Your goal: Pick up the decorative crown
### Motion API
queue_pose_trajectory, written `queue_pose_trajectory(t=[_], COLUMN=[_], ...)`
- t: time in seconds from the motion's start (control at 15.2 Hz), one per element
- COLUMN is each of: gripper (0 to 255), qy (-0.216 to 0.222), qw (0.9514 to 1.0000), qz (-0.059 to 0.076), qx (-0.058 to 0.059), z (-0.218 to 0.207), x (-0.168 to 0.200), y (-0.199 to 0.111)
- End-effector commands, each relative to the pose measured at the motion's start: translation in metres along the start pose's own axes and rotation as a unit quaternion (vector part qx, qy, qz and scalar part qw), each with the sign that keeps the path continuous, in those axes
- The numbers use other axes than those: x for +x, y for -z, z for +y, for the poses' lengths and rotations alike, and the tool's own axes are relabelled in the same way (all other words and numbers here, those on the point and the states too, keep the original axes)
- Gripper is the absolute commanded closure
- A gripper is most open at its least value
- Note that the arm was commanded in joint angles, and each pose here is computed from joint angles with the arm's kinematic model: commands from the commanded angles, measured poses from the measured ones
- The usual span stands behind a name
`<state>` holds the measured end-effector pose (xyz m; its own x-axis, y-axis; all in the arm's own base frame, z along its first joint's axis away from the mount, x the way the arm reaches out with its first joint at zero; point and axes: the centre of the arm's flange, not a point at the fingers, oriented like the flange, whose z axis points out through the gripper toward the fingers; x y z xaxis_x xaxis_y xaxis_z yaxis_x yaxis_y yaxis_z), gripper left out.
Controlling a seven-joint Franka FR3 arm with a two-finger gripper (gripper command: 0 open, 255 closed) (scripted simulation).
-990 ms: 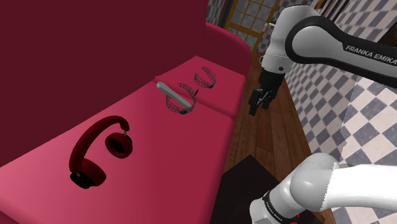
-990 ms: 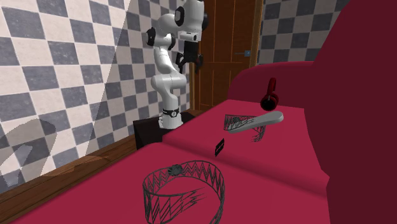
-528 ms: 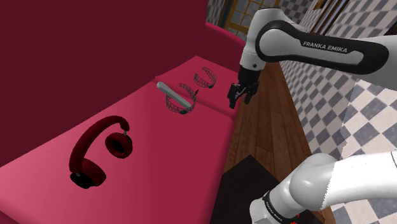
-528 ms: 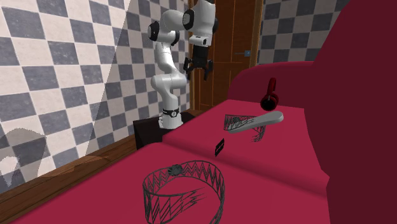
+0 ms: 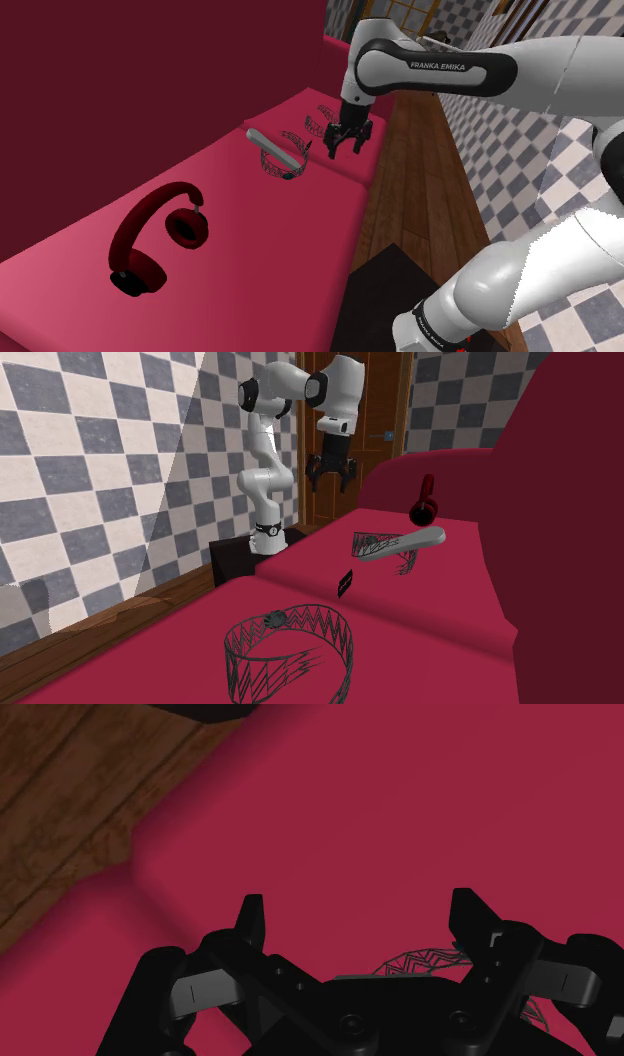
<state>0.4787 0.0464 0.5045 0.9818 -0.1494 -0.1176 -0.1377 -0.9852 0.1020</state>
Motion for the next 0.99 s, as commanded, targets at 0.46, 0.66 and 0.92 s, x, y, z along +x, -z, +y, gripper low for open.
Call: queue_pose_trajectory(t=[0.46, 0.66, 0.92], gripper=[0, 0, 0], qy=[-0.043, -0.057, -0.059], qw=[0.9988, 0.9980, 0.9979], qz=[0.017, 0.023, 0.023], qx=[-0.012, -0.016, -0.017], z=[-0.016, -0.020, -0.022], x=[0.113, 0.151, 0.156], y=[-0.017, -0.022, -0.038])
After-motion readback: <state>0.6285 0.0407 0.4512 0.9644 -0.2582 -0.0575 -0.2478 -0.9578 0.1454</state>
